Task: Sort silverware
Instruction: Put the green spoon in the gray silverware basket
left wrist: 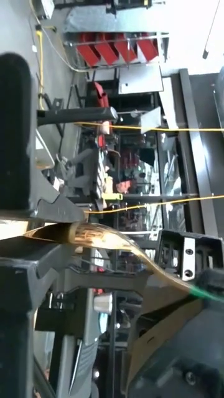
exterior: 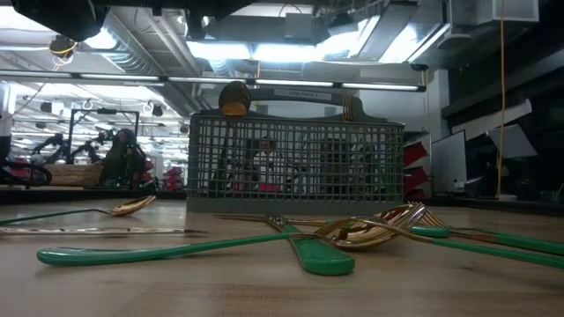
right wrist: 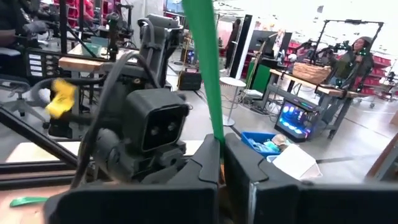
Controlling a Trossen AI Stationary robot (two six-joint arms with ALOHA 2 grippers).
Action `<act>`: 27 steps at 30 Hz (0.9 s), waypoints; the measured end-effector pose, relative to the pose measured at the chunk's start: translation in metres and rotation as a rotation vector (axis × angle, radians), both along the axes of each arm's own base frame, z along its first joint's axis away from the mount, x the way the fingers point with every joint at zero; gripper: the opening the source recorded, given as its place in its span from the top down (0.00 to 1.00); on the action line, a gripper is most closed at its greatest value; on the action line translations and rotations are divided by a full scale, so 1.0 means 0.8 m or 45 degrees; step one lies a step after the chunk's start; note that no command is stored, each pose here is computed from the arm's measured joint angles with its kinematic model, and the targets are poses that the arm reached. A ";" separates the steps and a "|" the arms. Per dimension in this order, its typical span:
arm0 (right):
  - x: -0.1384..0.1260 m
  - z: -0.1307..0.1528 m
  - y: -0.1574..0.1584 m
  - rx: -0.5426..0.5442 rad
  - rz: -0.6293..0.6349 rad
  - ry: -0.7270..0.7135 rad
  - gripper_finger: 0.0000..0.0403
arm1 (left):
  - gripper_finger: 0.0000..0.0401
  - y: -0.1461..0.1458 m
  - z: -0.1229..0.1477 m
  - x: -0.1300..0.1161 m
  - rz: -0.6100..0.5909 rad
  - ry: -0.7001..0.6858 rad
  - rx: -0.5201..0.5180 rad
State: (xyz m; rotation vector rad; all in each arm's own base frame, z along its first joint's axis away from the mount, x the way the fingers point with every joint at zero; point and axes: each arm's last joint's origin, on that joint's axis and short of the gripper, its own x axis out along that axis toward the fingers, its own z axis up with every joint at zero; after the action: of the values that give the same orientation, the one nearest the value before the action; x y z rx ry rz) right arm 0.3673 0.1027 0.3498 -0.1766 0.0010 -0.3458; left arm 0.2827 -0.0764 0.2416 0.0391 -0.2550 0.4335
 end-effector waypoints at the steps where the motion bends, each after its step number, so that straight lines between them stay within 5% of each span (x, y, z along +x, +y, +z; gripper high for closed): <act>1: 0.000 0.000 0.000 0.000 0.002 0.000 0.97 | 0.98 0.000 0.000 0.000 -0.001 -0.002 0.000; 10: 0.000 -0.003 0.001 -0.027 0.002 0.038 0.96 | 0.98 0.000 -0.001 -0.001 0.041 0.018 0.001; 27: -0.024 0.001 -0.007 -0.048 -0.012 0.237 0.73 | 0.99 -0.002 -0.002 -0.003 0.149 0.095 0.061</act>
State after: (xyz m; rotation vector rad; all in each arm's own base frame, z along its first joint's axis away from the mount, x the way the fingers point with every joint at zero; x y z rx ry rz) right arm 0.3480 0.0969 0.3509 -0.2459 0.1791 -0.3382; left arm 0.2799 -0.0784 0.2397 0.1170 -0.1903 0.5414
